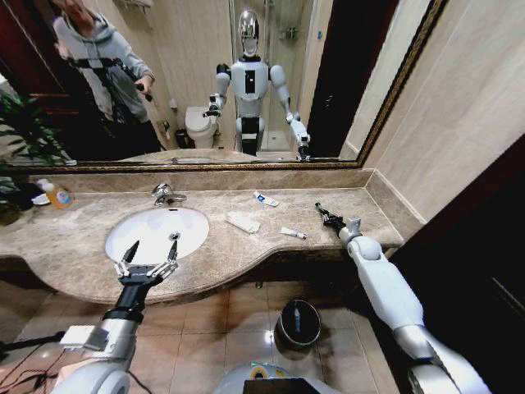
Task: Pick up the trash from the sink and place it in the trash bin.
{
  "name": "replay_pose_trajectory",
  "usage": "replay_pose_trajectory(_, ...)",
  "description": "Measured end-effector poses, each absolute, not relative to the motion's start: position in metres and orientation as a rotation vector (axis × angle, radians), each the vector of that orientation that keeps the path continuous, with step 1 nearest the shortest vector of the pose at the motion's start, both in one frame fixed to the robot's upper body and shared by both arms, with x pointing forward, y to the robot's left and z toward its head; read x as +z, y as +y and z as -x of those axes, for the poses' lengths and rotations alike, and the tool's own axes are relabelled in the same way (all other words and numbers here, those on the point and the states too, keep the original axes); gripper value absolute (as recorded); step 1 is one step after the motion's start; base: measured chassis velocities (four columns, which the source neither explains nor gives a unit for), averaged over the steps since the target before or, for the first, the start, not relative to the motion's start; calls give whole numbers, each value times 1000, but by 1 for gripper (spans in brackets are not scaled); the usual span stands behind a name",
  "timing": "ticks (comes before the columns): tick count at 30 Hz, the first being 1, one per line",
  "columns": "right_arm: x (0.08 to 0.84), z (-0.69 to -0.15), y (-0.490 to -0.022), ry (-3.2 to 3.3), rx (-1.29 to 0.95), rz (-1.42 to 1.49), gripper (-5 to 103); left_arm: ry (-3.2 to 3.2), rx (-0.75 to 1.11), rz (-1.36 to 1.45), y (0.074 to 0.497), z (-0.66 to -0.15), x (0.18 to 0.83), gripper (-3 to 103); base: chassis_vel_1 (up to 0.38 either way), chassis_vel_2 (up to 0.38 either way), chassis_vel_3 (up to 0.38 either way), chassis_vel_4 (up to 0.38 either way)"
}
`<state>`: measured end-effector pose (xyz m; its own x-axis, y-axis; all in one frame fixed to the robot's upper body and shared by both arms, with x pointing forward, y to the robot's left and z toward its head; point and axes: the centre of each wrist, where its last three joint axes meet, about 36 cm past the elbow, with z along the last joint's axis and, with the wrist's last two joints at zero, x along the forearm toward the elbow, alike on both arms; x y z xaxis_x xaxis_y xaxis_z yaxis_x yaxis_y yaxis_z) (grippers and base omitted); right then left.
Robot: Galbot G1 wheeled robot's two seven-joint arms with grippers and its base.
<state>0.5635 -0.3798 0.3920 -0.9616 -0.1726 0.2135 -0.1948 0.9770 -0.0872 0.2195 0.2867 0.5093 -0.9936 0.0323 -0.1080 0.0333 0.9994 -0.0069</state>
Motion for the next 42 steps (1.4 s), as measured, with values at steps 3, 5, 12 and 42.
replay_pose_trajectory(3,394,-559,-378,-2924,162,-274,5,3033,-13,-50,287,-219,509,100,0,0,0,0)
replay_pose_trajectory(5,395,-558,-378,-2927,162,-273,5,3033,-13,-50,287,-219,509,100,0,0,0,0)
replay_pose_trajectory(12,412,-531,-376,-3039,131,-254,5,3033,-13,-50,287,-219,509,100,0,0,0,0)
replay_pose_trajectory(42,326,-219,-318,-2971,-23,0,5,3033,-13,-50,287,-219,509,100,0,0,0,0)
